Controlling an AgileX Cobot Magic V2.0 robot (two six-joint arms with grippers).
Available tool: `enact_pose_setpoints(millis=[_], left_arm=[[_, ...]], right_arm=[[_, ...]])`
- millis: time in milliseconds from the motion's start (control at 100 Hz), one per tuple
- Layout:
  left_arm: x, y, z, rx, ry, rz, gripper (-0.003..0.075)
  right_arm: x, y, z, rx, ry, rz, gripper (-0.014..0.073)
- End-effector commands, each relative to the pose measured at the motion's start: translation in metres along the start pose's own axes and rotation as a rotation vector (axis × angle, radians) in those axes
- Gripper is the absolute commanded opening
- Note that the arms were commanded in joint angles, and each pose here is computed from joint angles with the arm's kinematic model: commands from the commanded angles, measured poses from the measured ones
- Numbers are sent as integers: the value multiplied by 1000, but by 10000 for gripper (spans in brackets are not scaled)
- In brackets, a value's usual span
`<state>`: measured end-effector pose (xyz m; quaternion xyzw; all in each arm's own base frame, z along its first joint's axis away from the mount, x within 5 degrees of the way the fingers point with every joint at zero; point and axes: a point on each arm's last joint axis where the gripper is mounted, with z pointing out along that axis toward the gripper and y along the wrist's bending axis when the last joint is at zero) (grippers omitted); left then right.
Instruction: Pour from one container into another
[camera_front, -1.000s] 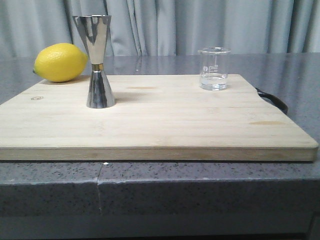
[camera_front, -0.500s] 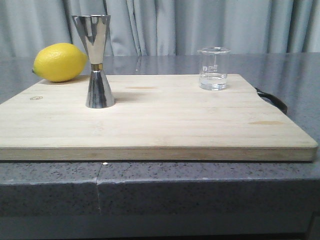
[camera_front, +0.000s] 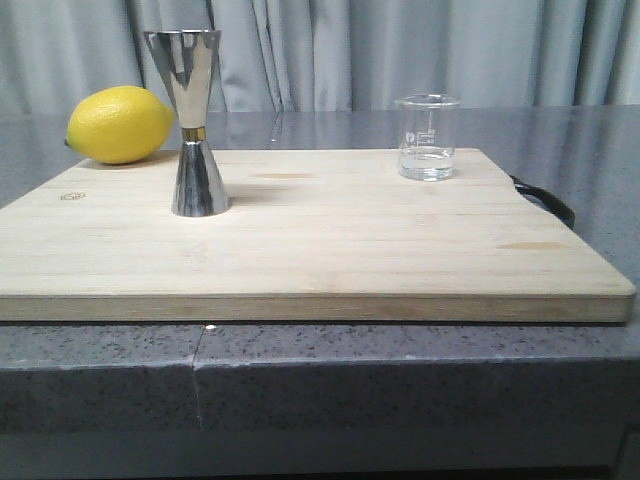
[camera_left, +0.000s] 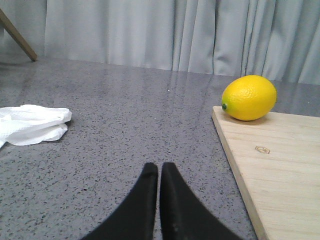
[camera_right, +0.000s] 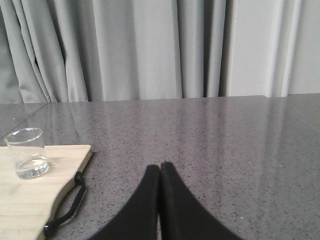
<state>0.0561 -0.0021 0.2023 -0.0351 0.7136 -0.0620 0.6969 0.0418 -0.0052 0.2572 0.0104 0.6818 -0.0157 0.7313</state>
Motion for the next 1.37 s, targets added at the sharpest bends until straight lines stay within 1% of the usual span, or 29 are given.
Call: enact_pose_setpoints(millis=[0, 20, 70, 150, 270, 400, 540, 560, 600, 750, 900, 1360], left_arm=[[4, 0, 0, 10, -58, -9, -19], [4, 0, 0, 10, -58, -9, -20], [4, 0, 0, 10, -58, -9, -19], [4, 0, 0, 10, -58, -9, -19], [4, 0, 0, 10, -58, -9, -19], [4, 0, 0, 10, -58, -9, -19], [4, 0, 0, 10, -58, -9, -19], [4, 0, 0, 10, -58, -9, -19], [4, 0, 0, 10, -58, -9, -19], [4, 0, 0, 10, -58, -9, -20], [4, 0, 0, 10, -58, -9, -20], [4, 0, 0, 10, -58, -9, -19]], right_arm=[[-10, 2, 1, -23, -72, 6, -75], [-9, 3, 1, -34, -65, 69, -75], [-6, 5, 0, -53, -54, 177, -75], [-3, 5, -2, -58, -73, 120, -75], [9, 6, 2, -58, -43, 116, -75], [32, 6, 6, -57, 9, 99, -75], [56, 8, 10, -73, -19, 75, -75], [56, 8, 10, -74, -25, 68, -75], [57, 8, 10, -69, 4, 54, -75], [56, 8, 10, -71, -15, -33, -75], [58, 8, 10, -69, 11, -15, -75], [58, 8, 10, -69, 11, -15, -75]])
